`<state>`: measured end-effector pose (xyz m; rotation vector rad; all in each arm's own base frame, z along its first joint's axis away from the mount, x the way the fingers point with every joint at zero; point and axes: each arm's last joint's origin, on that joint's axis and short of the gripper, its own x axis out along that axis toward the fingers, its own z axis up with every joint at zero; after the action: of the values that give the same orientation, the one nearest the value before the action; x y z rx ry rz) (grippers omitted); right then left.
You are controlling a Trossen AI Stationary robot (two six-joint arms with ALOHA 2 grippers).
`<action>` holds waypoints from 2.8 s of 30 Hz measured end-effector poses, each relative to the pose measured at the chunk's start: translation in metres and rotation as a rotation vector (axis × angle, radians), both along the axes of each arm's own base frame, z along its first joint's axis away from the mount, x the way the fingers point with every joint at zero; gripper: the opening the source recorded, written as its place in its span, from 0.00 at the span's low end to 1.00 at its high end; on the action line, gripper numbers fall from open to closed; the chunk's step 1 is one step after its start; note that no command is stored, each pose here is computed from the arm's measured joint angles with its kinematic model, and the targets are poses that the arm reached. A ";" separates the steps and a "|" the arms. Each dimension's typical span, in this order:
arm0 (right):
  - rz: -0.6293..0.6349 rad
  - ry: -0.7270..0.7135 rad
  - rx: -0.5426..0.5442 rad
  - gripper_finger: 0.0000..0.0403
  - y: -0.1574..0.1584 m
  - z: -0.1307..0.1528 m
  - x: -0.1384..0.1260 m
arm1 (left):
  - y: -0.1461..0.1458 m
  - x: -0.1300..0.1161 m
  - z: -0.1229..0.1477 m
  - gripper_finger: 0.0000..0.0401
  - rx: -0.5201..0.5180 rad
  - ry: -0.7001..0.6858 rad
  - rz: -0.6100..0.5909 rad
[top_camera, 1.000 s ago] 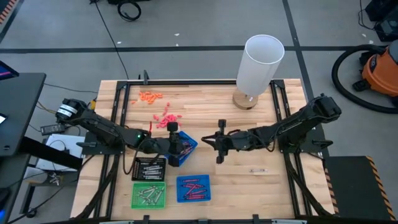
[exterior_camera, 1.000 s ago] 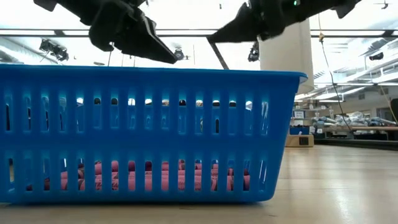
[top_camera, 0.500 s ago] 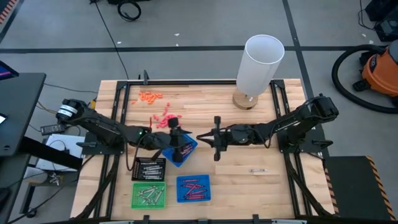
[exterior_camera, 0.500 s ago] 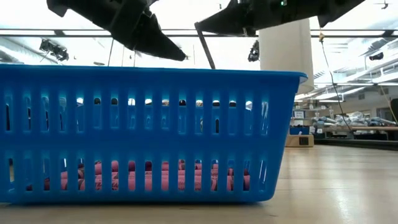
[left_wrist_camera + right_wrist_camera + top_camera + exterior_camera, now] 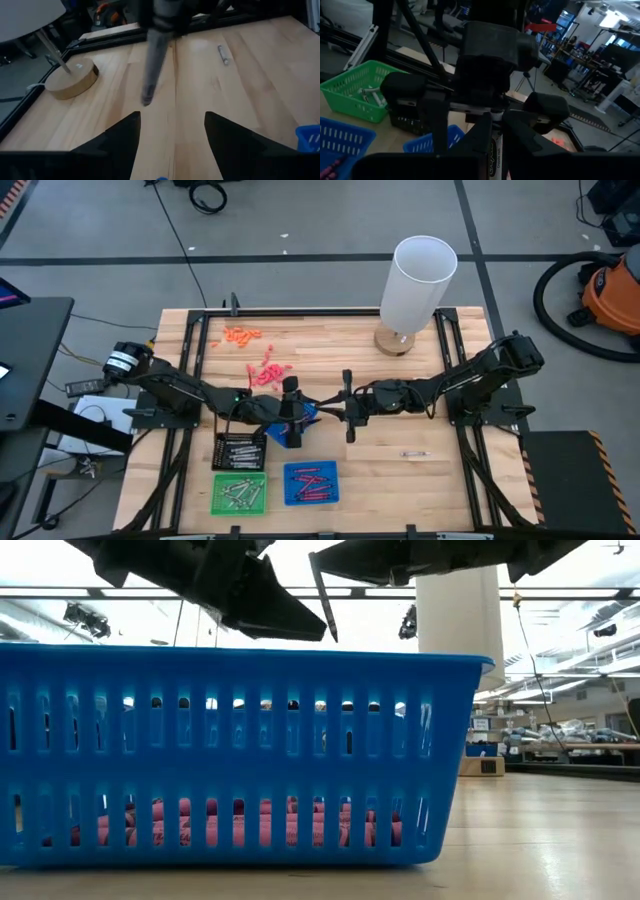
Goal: Sort crayons
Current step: Put the black crayon into the black bin
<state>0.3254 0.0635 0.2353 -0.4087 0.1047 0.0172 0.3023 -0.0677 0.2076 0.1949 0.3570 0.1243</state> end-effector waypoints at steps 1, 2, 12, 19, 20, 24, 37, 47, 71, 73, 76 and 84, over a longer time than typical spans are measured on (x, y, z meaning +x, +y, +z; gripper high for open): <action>0.002 -0.001 0.000 0.11 0.001 0.000 0.000 | -0.001 0.001 -0.001 0.58 0.003 -0.006 -0.002; 0.002 -0.001 0.000 0.11 0.001 0.000 0.000 | -0.001 0.003 -0.002 0.58 0.003 -0.016 -0.004; 0.005 -0.014 0.001 0.11 0.001 0.001 0.000 | -0.003 0.012 -0.005 0.58 -0.011 -0.098 -0.002; 0.005 -0.013 0.004 0.11 0.001 0.001 0.000 | 0.003 0.015 -0.005 0.58 -0.011 -0.121 0.032; 0.005 -0.012 0.004 0.11 0.001 0.001 0.000 | 0.005 0.015 -0.006 0.58 -0.005 -0.112 0.050; 0.005 -0.013 0.004 0.11 0.001 0.001 0.000 | 0.005 0.016 -0.003 0.58 -0.011 -0.148 0.065; 0.010 -0.012 0.004 0.11 0.001 0.001 0.000 | 0.005 0.016 0.002 0.38 -0.029 -0.201 0.065; 0.009 0.010 0.000 0.13 0.001 -0.001 0.000 | 0.004 0.017 0.003 0.15 -0.078 -0.217 0.053; -0.144 0.060 0.047 0.48 0.001 -0.006 -0.003 | -0.007 0.004 0.011 0.10 -0.074 -0.144 -0.001; -0.144 0.062 0.046 0.49 0.002 -0.006 -0.003 | -0.007 0.002 0.014 0.10 -0.080 -0.144 0.000; -0.139 0.054 0.043 0.50 0.003 -0.002 -0.005 | -0.008 0.001 0.015 0.10 -0.078 -0.146 0.003; -0.210 0.063 0.020 0.51 0.006 0.011 -0.018 | -0.011 -0.005 0.011 0.10 -0.071 -0.069 0.008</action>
<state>0.3069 0.0692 0.2464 -0.3759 0.2093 -0.1754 0.2975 -0.0786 0.2183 0.1191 0.2933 0.1258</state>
